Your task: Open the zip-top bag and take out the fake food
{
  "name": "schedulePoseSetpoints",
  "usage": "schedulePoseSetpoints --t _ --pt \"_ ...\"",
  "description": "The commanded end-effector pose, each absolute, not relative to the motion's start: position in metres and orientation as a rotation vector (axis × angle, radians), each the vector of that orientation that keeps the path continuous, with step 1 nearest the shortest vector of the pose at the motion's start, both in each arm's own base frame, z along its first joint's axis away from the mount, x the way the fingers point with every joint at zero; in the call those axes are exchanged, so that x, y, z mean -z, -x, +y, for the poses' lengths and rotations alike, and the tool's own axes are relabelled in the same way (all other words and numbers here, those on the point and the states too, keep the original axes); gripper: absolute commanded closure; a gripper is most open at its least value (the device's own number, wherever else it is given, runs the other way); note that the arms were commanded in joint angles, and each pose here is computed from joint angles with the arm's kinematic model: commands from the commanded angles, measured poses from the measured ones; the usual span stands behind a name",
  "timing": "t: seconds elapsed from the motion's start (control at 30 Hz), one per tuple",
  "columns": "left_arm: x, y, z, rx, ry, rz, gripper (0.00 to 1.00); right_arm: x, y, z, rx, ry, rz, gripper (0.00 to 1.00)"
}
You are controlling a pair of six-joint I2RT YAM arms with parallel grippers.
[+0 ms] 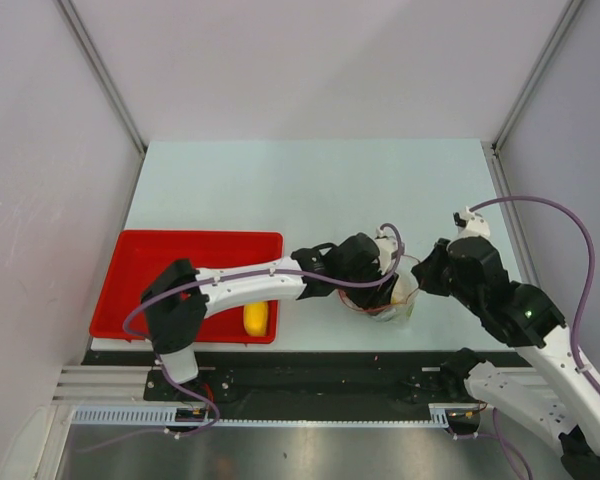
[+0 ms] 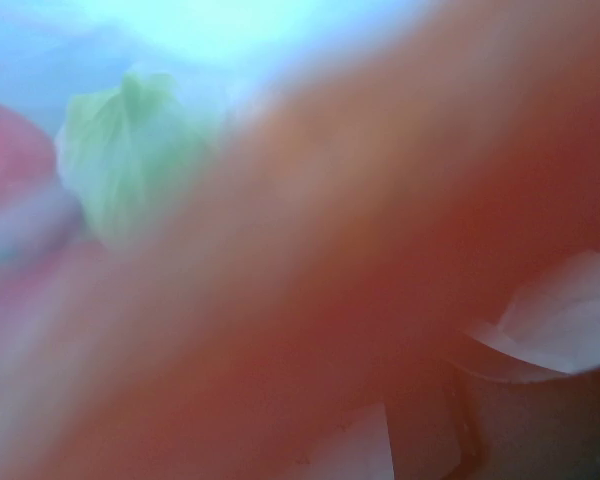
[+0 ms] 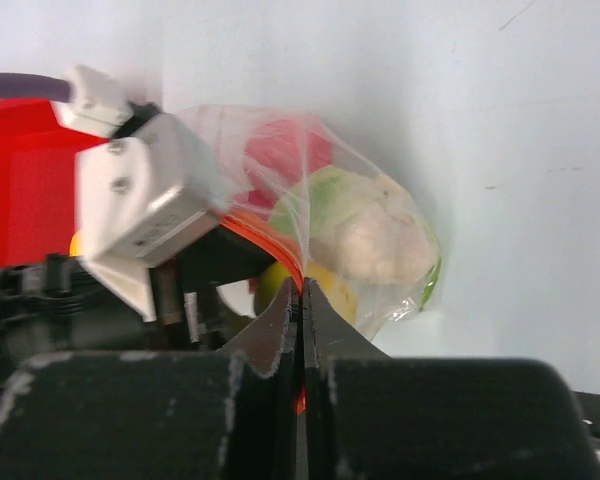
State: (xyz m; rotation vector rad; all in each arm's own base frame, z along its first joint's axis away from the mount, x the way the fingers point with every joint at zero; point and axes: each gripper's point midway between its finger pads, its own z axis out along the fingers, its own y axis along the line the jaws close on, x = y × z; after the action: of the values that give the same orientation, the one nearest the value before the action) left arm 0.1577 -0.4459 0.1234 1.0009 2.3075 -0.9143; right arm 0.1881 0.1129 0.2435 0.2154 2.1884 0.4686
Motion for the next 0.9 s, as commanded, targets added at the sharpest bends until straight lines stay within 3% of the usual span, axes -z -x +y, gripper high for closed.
schedulePoseSetpoints --t 0.0,0.2,0.6,0.87 --pt "-0.176 -0.166 -0.44 0.899 -0.977 2.212 1.0 -0.248 -0.191 0.097 -0.384 -0.192 2.13 1.0" --pt "-0.216 -0.186 -0.432 0.86 -0.814 2.164 1.0 -0.247 -0.194 0.096 -0.347 -0.124 2.123 1.0" --pt "-0.303 -0.137 -0.376 1.193 -0.725 1.899 1.0 -0.23 -0.2 0.089 -0.284 -0.197 2.16 1.0" --pt "-0.322 -0.153 -0.362 1.149 -0.611 1.884 1.0 -0.25 -0.2 0.088 -0.329 -0.218 2.09 1.0"
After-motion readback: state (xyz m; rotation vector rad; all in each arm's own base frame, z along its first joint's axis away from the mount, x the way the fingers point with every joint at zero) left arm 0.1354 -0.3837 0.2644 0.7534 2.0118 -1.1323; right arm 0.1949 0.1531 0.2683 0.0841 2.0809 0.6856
